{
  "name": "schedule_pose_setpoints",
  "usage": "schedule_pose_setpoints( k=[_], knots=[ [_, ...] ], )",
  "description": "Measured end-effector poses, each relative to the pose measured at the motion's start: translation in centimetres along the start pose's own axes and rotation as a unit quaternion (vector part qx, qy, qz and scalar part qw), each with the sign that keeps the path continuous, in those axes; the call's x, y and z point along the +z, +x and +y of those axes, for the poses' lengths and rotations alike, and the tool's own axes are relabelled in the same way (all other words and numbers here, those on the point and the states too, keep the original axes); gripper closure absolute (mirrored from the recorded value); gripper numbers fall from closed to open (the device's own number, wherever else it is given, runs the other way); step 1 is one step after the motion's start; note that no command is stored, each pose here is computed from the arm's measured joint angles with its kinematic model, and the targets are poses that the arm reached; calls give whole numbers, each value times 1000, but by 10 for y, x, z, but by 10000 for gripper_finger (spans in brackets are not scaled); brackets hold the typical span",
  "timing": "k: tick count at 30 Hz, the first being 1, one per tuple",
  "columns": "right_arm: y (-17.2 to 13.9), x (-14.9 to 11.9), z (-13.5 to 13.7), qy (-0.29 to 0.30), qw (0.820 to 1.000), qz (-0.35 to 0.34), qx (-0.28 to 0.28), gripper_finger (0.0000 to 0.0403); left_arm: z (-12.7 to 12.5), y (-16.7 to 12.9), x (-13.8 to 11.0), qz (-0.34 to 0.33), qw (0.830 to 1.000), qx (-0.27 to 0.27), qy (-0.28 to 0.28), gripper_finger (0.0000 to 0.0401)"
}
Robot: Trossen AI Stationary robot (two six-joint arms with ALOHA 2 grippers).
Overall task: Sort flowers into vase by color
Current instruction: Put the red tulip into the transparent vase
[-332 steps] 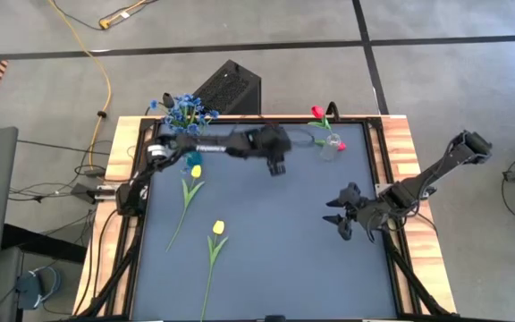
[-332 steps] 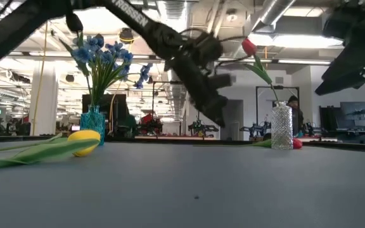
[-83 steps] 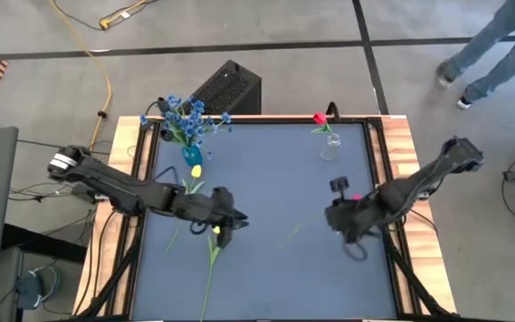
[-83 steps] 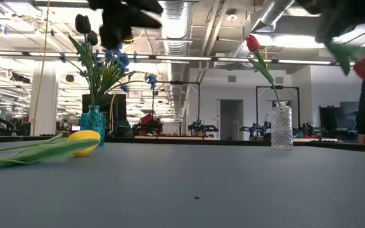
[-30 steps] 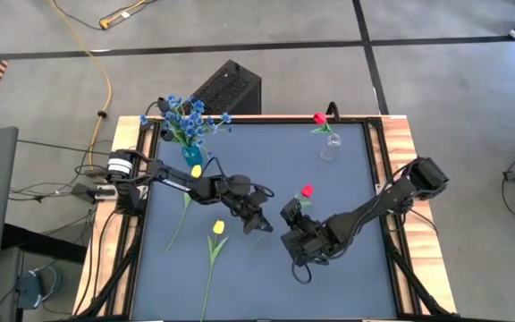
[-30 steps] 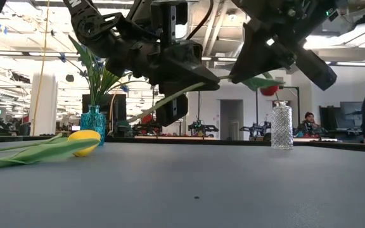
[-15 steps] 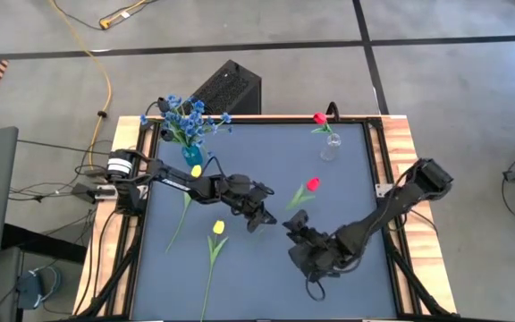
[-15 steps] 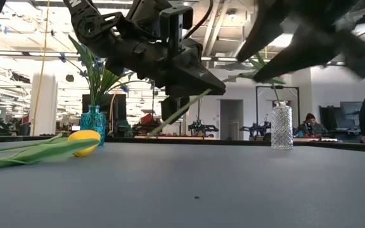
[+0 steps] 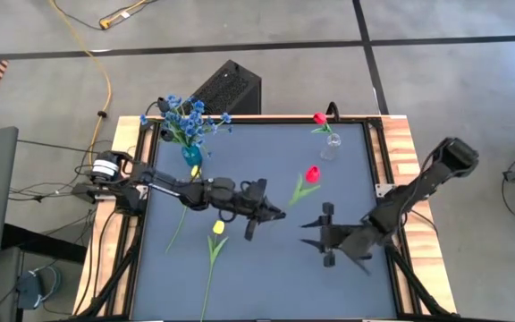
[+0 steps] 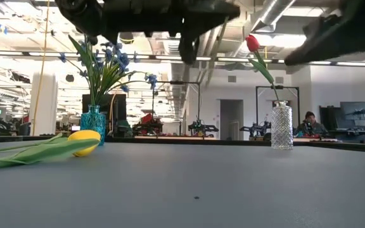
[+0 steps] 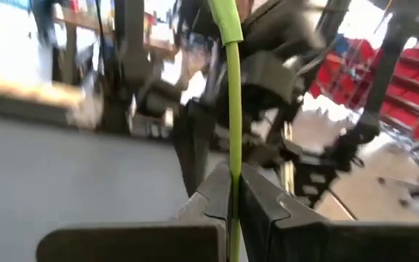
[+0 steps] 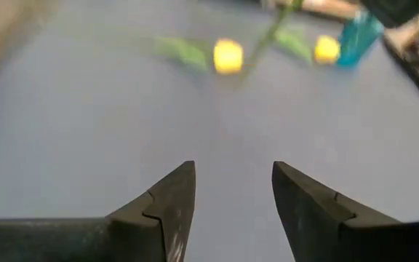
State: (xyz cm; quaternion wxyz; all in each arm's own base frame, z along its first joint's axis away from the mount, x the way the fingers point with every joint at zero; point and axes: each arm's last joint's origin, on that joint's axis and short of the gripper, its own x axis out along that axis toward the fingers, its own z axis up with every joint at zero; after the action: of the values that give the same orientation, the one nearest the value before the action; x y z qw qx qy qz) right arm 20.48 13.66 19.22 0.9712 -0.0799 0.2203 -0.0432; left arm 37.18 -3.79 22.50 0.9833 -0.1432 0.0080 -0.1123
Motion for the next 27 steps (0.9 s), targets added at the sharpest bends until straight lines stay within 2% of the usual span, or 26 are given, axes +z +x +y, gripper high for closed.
schedule_pose_setpoints(
  k=[3, 6, 10, 15, 20, 27],
  knots=[
    [3, -4, -8, 31, 997, -76, 0, 195, -6, 0, 9, -55, 998, -10, 21, 401],
    [9, 1, -17, 45, 991, -129, -5, 195, -9, -1, 14, -77, 996, -15, 35, 401],
    [26, 9, -27, 41, 982, -180, 31, 195, -10, -2, 18, -103, 994, -16, 42, 401],
    [42, 11, -41, 35, 977, -210, 5, 196, -9, -1, 17, -99, 994, -11, 41, 401],
    [41, 20, -47, 44, 964, -261, 27, 196, -8, -1, 16, -94, 995, 1, 44, 401],
    [42, 25, -56, 58, 956, -286, 11, 196, -7, -1, 16, -100, 993, 23, 60, 401]
  ],
)
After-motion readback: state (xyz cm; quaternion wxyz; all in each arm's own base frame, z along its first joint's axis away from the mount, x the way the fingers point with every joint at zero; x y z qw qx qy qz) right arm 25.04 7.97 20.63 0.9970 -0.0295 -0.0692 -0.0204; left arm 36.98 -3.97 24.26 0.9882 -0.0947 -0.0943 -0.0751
